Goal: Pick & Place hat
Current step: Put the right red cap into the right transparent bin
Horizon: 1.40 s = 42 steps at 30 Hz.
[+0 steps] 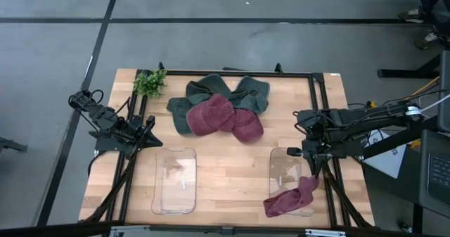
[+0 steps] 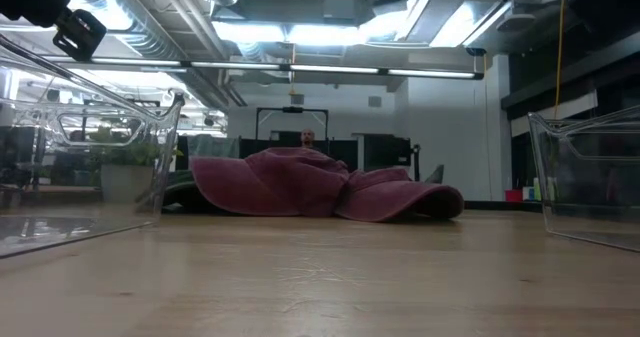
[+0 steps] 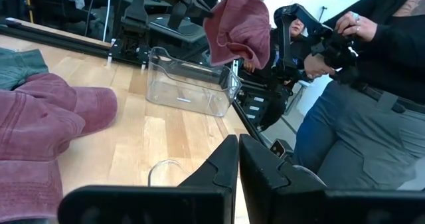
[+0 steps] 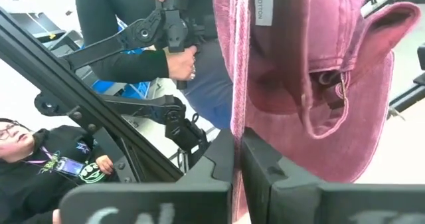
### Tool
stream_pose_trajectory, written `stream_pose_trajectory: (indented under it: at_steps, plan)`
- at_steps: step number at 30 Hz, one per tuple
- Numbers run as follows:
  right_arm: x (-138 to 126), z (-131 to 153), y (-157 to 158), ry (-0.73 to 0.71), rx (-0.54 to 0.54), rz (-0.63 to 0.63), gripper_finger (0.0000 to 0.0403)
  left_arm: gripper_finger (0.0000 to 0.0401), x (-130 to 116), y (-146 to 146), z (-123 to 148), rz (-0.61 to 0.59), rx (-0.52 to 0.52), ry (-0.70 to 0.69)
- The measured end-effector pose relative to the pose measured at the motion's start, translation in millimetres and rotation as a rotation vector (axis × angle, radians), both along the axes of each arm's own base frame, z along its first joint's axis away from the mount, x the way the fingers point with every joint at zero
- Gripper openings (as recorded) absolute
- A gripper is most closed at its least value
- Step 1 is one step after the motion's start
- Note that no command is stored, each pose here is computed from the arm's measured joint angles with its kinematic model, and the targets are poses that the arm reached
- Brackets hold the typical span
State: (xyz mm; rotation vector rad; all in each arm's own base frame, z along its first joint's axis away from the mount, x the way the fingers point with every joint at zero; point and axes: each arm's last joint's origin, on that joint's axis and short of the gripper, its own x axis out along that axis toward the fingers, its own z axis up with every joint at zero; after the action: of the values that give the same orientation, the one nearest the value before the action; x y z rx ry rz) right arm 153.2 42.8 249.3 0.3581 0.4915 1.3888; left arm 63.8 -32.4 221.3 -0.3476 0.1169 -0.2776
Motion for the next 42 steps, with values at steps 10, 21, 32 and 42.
stream_pose_trajectory:
  at_steps: [10,21,32,42]
  plan:
    - [3.3,-11.8,0.3,0.034,-0.007,-0.006,0.0012,0.0012,0.0,0.0,0.1,0.0,0.0,-0.001]
    - [7.0,-28.1,0.7,0.095,-0.013,-0.017,0.0012,0.0008,0.0,0.0,0.0,0.0,0.0,0.0]
    - [3.6,-53.4,0.2,0.196,0.0,-0.073,0.0012,0.0012,0.0,0.0,0.0,0.0,0.0,0.0]
    - [-0.2,-63.3,-0.3,0.212,-0.001,-0.065,0.0021,0.0012,0.0,0.0,0.0,0.0,0.0,0.0]
